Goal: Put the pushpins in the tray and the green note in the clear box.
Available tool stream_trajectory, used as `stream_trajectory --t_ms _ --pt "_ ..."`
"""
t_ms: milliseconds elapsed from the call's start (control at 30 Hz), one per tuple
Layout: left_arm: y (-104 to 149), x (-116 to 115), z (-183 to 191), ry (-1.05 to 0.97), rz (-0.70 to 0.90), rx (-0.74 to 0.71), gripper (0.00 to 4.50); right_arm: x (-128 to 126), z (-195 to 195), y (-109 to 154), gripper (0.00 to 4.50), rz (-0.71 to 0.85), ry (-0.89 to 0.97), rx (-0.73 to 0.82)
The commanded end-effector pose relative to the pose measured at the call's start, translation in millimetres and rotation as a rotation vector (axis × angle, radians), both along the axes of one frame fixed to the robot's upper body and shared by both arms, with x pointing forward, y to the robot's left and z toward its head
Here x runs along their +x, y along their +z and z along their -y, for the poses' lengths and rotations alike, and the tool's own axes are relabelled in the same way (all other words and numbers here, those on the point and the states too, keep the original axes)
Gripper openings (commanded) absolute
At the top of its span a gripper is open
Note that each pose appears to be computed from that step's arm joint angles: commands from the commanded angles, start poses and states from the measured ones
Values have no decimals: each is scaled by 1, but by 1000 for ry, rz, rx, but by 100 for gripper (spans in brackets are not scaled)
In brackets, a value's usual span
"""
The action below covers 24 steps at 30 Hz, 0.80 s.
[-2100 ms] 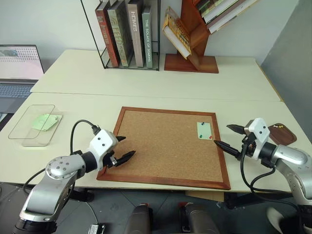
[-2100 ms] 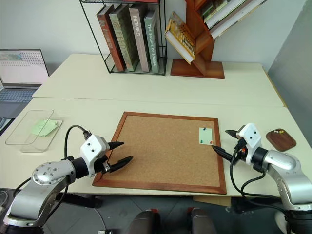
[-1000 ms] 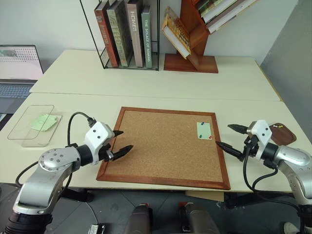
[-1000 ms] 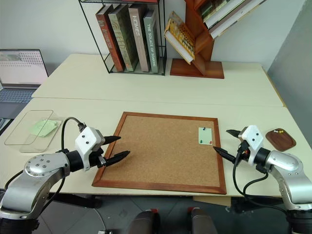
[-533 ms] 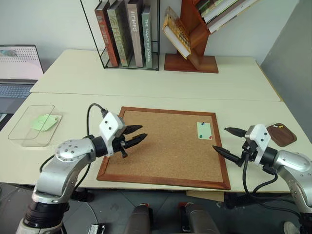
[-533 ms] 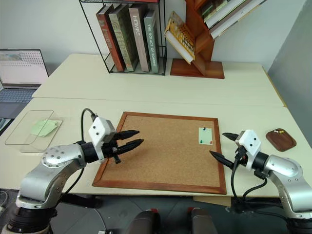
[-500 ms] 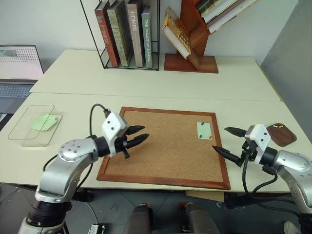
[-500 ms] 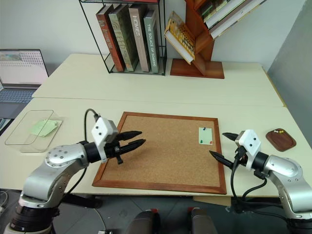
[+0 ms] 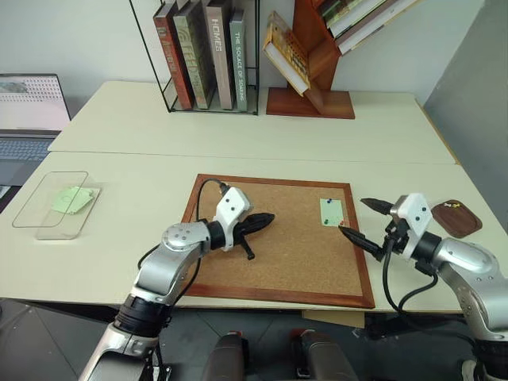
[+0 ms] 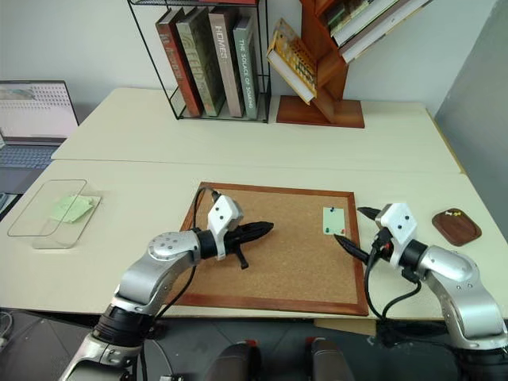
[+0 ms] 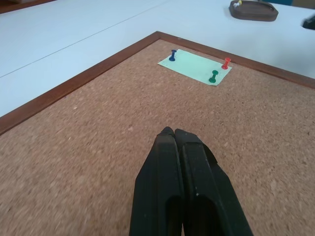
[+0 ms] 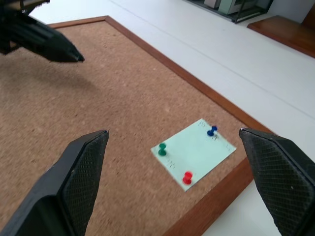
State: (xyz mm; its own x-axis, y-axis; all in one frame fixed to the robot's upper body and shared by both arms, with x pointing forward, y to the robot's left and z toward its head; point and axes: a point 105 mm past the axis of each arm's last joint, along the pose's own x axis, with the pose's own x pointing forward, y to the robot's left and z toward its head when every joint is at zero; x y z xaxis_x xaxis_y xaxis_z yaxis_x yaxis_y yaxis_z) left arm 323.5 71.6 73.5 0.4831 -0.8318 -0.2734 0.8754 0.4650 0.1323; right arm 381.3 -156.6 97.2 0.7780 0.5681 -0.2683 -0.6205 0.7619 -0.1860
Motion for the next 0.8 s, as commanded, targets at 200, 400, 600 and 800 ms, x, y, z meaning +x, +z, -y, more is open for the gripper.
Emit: stream_trajectory --t_ms 200,400,600,800 --pt "-10 -1 -7 33 -20 30 0 3 -8 20 114 71 45 -5" --pt "-12 -1 -7 38 -22 31 0 3 -10 21 27 86 59 -30" --pt "-13 -2 -7 37 -24 38 0 4 -9 24 2 95 54 -45" --pt "-13 -2 -5 40 -27 33 0 5 -10 42 2 146 44 15"
